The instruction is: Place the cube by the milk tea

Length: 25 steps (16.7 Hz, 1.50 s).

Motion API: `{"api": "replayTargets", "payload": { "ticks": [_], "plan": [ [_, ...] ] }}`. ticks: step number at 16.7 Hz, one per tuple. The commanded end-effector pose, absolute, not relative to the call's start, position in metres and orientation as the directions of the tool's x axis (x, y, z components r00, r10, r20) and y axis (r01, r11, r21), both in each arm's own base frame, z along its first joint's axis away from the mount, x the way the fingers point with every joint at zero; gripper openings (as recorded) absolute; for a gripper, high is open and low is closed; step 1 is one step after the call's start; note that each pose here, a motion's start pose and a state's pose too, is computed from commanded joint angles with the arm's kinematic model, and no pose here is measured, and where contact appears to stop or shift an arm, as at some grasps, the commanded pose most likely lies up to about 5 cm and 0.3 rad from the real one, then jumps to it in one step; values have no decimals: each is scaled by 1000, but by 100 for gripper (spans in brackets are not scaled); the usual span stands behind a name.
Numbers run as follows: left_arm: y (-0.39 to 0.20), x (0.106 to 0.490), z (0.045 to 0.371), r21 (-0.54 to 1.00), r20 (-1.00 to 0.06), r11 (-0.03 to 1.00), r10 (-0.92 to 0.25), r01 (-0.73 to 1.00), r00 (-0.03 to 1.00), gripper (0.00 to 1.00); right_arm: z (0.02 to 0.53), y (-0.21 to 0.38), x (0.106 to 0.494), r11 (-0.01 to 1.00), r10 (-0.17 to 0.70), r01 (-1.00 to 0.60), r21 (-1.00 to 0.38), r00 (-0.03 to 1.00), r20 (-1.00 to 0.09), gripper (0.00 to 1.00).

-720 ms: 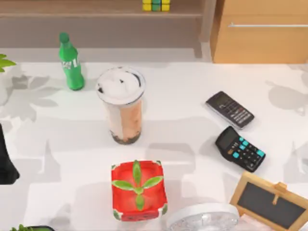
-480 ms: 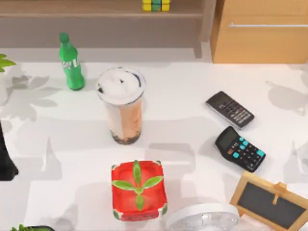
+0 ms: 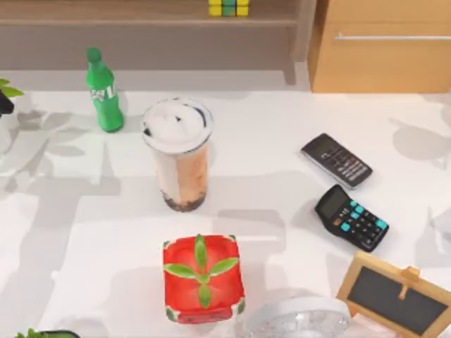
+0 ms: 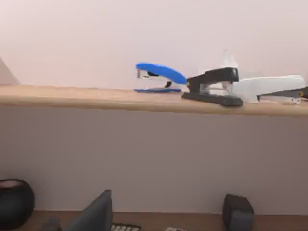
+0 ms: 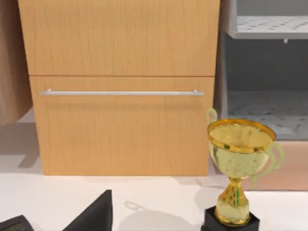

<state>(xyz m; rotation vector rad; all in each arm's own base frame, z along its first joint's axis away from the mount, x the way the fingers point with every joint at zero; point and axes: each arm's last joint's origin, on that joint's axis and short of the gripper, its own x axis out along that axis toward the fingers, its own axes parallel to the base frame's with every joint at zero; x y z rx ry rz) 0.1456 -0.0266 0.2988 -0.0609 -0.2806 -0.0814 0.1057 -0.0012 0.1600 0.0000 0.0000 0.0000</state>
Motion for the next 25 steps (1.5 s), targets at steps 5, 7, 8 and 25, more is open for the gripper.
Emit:
{"api": "replayTargets", "payload": {
  "ticks": [5,7,8,25],
  "plan": [
    [-91,259,328,-80,250,990,-89,112,964,100,160,-1,106,1000,0,0,0,1000,0,100],
    [-132,307,305,-77,194,991,-90,106,977,100,160,-1,106,1000,0,0,0,1000,0,100],
    [-152,326,289,-72,165,992,-88,101,982,100,160,-1,106,1000,0,0,0,1000,0,100],
    [-278,386,150,3,-5,1000,-19,19,1000,100,160,-1,106,1000,0,0,0,1000,0,100]
  ]
}}
